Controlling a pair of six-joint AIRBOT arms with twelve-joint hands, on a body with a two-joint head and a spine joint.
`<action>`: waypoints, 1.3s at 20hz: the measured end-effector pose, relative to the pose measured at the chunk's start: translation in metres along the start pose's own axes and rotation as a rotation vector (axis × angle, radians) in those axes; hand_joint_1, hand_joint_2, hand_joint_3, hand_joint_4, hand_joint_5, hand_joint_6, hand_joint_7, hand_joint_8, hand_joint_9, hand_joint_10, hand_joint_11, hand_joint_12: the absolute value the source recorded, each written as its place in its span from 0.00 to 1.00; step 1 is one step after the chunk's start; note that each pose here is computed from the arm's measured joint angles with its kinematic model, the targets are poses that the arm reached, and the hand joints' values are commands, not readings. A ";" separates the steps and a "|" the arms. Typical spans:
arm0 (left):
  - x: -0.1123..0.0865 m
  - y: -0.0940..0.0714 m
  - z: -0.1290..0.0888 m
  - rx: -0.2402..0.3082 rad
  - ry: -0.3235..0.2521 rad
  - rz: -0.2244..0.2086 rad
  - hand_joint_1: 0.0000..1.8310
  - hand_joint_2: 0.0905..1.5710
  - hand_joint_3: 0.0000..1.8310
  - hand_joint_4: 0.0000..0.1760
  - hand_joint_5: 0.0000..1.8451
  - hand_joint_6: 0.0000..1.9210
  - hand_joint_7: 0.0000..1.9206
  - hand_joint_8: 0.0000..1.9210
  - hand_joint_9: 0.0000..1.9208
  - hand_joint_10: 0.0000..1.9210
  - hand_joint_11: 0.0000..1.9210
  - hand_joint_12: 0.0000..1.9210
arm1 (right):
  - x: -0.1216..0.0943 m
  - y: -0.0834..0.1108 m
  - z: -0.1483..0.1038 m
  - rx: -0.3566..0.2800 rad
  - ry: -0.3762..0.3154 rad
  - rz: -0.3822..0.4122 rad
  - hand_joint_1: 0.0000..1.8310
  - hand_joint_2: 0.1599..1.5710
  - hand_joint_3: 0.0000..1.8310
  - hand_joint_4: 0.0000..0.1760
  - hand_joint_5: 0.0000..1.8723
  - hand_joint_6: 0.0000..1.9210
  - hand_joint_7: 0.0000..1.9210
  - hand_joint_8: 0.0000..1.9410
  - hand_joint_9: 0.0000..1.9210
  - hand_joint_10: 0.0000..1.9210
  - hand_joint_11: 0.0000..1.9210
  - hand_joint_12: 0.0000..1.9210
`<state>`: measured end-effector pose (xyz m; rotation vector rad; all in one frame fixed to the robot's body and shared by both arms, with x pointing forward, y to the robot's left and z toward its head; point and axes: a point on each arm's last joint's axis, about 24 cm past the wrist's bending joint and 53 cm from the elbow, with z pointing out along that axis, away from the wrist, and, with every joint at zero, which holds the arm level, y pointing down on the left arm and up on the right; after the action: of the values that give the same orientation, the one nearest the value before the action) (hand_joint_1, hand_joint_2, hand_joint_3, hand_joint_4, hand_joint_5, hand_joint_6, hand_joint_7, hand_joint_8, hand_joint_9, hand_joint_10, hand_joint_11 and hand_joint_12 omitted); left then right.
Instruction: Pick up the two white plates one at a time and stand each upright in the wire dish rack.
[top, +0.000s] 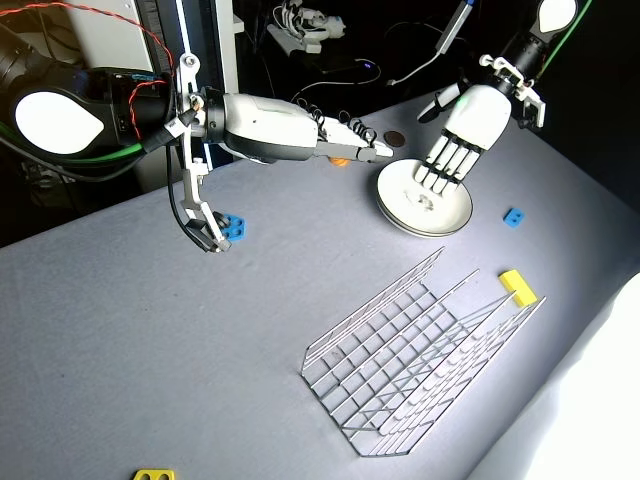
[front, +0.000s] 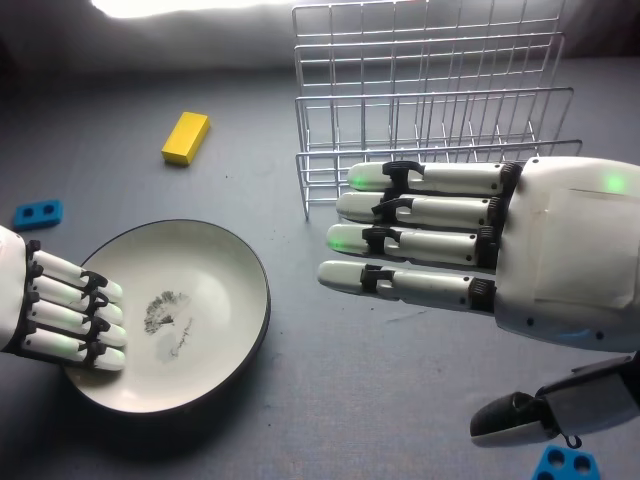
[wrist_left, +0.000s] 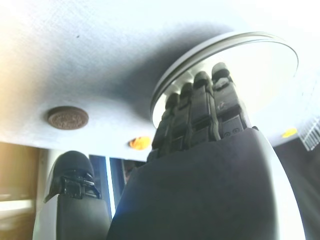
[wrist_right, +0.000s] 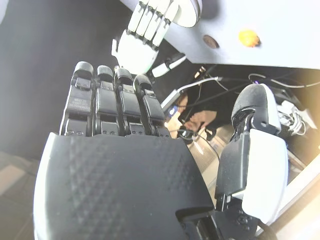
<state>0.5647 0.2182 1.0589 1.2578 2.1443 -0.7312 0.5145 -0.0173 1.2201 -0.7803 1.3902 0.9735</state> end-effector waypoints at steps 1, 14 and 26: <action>0.002 0.000 0.000 0.001 0.004 -0.002 0.00 0.66 0.00 0.00 0.00 0.00 0.00 0.00 0.00 0.00 0.00 0.00 | 0.000 0.000 0.000 0.001 0.001 0.000 0.17 0.59 0.00 0.00 0.00 0.00 0.00 0.00 0.00 0.00 0.00 0.00; -0.007 -0.001 0.025 0.010 -0.060 -0.092 0.00 0.67 0.00 0.00 0.00 0.00 0.00 0.00 0.00 0.00 0.00 0.00 | -0.001 0.006 0.003 -0.018 -0.012 -0.030 0.60 0.58 0.00 0.00 0.00 0.00 0.00 0.00 0.00 0.00 0.02 0.01; -0.025 -0.005 0.044 0.054 -0.121 -0.127 0.00 0.67 0.00 0.00 0.00 0.00 0.00 0.00 0.00 0.00 0.00 0.00 | 0.008 -0.005 0.053 -0.011 0.011 -0.050 0.72 0.54 0.00 0.00 0.13 0.02 0.09 0.01 0.10 0.03 0.00 0.61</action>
<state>0.5790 0.1710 1.0461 1.0823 2.1326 -0.9008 0.5416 0.0289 1.2147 -0.8259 1.3696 0.9395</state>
